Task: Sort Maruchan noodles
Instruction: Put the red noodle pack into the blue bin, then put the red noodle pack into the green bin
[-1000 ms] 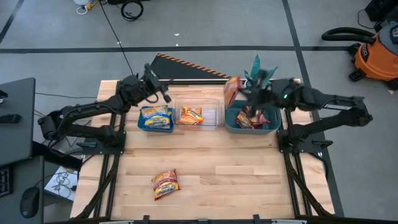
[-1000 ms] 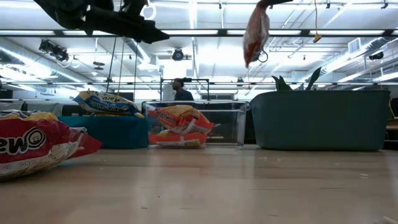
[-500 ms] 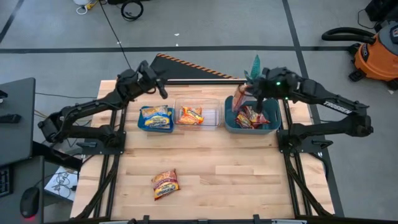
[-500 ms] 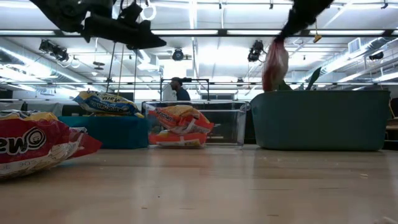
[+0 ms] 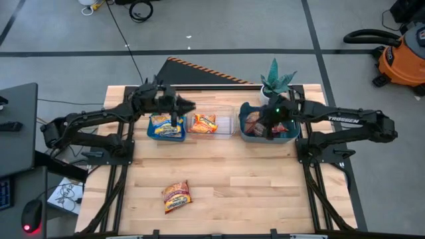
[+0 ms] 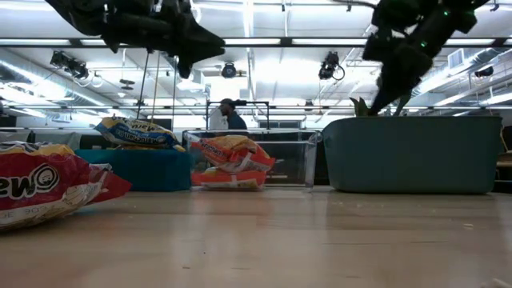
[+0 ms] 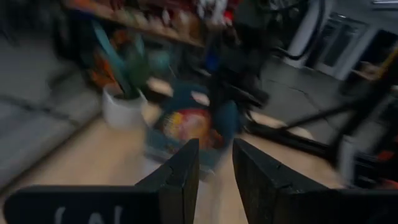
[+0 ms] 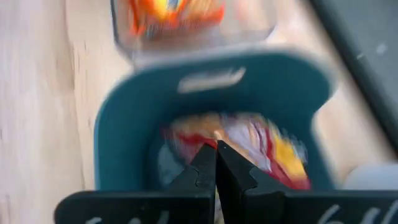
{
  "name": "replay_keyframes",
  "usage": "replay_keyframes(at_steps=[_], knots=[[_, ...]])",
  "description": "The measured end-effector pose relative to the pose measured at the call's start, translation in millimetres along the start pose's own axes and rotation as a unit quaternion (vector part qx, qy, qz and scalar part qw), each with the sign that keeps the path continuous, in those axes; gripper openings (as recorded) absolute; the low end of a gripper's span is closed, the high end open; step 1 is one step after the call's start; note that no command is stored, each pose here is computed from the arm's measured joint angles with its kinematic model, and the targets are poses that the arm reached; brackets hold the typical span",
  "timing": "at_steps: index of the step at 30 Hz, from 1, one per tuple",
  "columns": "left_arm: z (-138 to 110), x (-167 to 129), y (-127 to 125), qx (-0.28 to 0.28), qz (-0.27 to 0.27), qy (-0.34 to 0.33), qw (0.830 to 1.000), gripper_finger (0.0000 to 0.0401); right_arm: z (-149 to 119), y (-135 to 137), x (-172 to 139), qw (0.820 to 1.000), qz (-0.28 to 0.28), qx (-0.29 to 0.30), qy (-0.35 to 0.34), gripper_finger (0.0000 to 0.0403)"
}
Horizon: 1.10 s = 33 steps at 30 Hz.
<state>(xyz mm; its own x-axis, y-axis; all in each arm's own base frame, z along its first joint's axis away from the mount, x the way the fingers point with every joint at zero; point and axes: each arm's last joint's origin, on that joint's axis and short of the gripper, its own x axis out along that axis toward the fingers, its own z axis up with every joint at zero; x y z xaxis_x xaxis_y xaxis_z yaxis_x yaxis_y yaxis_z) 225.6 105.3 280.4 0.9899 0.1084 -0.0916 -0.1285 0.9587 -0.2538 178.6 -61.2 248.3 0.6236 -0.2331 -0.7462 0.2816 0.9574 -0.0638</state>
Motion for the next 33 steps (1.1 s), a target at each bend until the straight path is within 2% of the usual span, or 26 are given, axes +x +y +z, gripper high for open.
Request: replay_keyframes(at_steps=[3,8,14,18,25,29,33], knots=[[-11.6,3.1,-10.0,-0.044,-0.026,0.054,0.997,0.0102,-12.8,7.6,4.7,0.999,0.007,0.02,0.048,0.0008],[-30.5,6.0,-29.2,-0.071,-0.046,0.136,0.987,0.0102,-25.7,19.7,2.1,0.992,0.022,0.046,0.116,0.001],[-39.1,8.7,-46.6,-0.058,-0.024,0.155,0.986,0.0102,-22.5,24.0,-1.1,0.991,0.027,0.062,0.115,0.0037],[-44.0,9.0,-57.5,-0.053,-0.041,0.172,0.983,0.0102,-7.6,22.1,-13.5,0.992,0.015,0.086,0.096,0.0066],[-67.2,1.7,-79.8,-0.049,-0.064,0.277,0.958,0.0102,12.7,23.7,-33.2,0.991,0.015,0.119,0.066,0.0123],[-79.2,-4.4,-98.3,-0.032,-0.076,0.323,0.943,0.0102,19.5,37.4,-29.9,0.992,0.032,0.111,0.039,0.0135],[-88.1,-10.7,-118.4,-0.023,-0.081,0.347,0.934,0.0102,31.8,65.8,-18.3,0.995,0.069,0.077,-0.003,0.0135]])
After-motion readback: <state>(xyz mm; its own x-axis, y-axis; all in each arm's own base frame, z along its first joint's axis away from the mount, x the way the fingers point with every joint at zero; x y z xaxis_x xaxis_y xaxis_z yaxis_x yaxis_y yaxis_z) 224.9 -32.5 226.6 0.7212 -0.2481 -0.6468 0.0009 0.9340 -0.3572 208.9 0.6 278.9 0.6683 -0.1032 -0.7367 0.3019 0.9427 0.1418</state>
